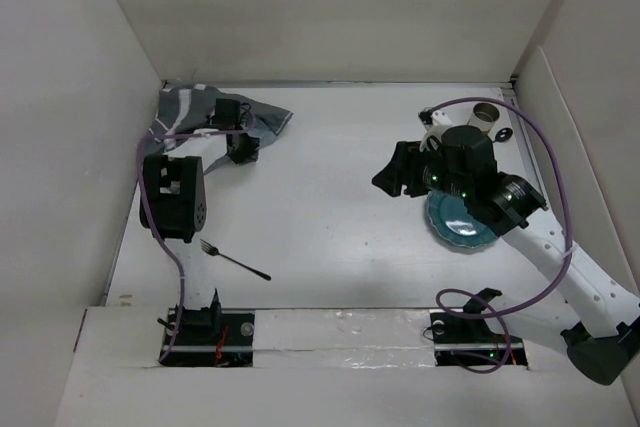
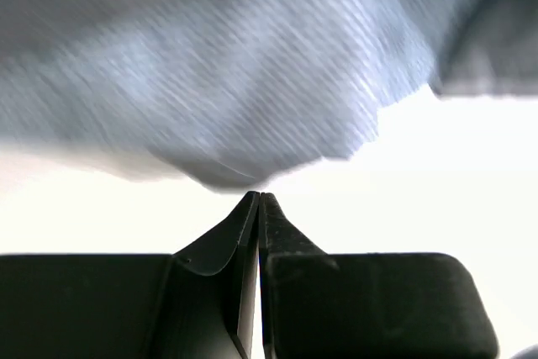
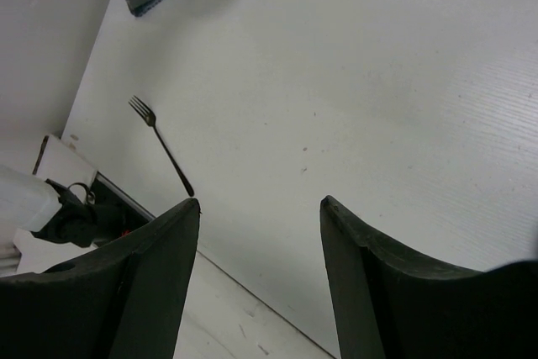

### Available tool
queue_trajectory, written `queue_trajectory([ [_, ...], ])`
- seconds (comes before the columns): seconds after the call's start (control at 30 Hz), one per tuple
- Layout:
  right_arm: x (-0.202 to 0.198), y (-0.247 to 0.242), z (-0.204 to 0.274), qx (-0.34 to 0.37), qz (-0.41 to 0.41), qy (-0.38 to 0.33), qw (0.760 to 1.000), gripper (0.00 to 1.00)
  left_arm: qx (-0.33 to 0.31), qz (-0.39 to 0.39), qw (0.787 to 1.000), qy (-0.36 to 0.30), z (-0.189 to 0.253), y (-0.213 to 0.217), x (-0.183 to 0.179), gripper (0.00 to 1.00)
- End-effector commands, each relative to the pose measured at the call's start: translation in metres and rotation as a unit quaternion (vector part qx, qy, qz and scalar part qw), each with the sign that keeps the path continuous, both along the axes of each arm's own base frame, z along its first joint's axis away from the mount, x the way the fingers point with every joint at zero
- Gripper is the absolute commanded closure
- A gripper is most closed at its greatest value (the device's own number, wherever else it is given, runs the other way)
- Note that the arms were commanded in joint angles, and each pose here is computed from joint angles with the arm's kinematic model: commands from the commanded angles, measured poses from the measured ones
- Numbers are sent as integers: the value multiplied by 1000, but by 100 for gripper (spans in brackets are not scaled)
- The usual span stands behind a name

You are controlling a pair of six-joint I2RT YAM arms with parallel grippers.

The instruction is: Set the dinner table for one person

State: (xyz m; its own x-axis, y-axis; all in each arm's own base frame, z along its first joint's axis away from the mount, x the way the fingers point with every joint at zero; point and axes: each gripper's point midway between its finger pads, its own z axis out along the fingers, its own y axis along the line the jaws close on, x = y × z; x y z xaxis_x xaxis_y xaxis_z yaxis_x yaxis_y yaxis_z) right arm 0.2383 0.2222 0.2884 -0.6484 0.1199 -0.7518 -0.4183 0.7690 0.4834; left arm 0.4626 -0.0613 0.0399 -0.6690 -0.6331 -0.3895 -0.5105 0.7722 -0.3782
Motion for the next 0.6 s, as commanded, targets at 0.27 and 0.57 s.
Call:
queue_trajectory([
  [0.27,-14,-4,16,15,9,-21,1000,36,69,169,981,-63,75,152,-38,59],
  [0.57,-21,-7,15,11,15,-26,999,35,87,218,972,5,31,214,-88,46],
])
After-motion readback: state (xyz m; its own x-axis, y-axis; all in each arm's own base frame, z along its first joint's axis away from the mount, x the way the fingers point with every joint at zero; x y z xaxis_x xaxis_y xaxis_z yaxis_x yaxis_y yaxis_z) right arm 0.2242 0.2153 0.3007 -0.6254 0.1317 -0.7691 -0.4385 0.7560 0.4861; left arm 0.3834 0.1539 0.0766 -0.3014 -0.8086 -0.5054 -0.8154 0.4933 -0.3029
